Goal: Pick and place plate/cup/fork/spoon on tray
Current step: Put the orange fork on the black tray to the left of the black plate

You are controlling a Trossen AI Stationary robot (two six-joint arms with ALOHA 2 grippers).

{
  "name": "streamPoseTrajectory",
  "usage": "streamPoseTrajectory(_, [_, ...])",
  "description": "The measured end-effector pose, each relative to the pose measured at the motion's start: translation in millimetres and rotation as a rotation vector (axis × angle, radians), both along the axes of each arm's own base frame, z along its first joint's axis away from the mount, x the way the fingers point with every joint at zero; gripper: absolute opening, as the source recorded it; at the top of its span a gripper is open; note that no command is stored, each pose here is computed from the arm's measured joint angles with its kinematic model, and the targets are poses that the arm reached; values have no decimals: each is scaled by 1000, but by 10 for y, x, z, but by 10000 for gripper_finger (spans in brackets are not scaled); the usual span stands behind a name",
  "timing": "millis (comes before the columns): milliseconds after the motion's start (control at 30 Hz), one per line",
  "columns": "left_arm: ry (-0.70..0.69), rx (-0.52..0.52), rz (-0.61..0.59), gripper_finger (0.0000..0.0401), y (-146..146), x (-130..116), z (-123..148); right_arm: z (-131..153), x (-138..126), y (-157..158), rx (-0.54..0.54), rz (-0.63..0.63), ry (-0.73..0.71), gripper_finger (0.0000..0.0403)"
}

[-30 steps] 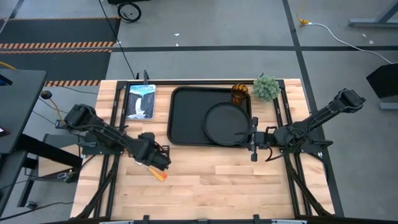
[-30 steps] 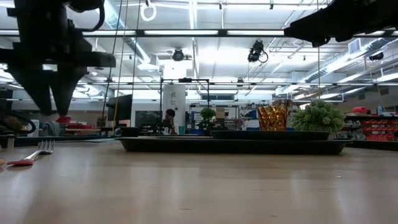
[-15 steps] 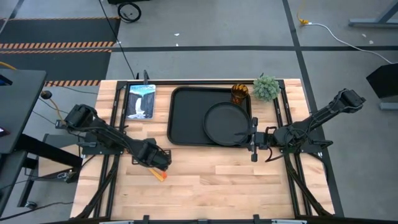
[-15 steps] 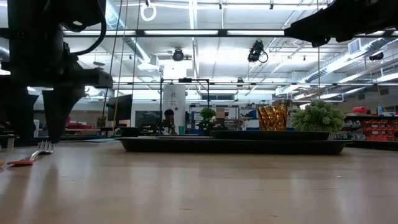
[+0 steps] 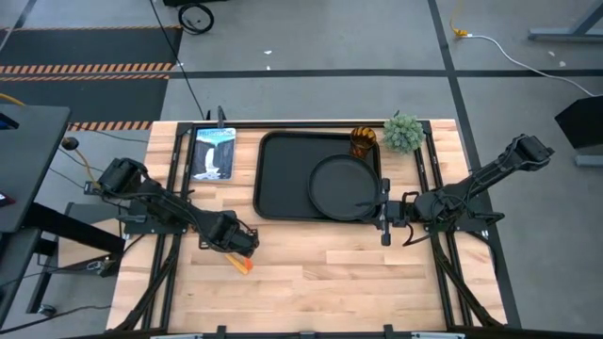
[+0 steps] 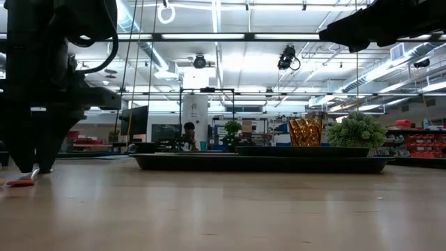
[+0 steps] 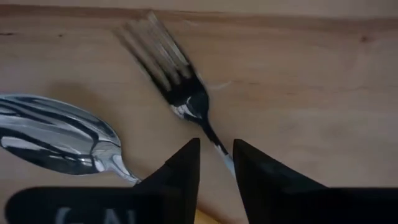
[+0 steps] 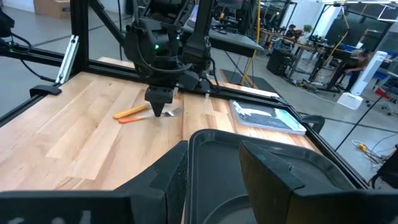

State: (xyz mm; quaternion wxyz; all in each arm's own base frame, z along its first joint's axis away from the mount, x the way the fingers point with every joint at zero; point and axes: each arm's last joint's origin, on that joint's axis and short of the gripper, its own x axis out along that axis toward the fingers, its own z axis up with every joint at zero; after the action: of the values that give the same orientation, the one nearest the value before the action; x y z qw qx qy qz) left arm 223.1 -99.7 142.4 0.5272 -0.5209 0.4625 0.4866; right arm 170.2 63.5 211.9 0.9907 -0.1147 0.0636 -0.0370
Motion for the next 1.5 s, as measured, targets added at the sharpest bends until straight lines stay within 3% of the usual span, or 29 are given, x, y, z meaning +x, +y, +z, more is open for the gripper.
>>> streamPoseTrajectory(467, [10,-2,-78,34,-2,-4,0,0,0,0,4,-1,0,151])
streamPoseTrajectory(633, [-1,18,-84,33,3,1,0,0,0,0,4,0,0,151])
streamPoseTrajectory(1033, [43,46,-56,76,-12,41,-130,0,0,0,4,0,0,151])
streamPoseTrajectory(1333, [43,44,-82,14,-18,52,-126,1,0,-1,8,-1,-1,151])
streamPoseTrajectory(1500, [90,64,-111,15,-48,117,7,1,0,0,8,0,-2,151])
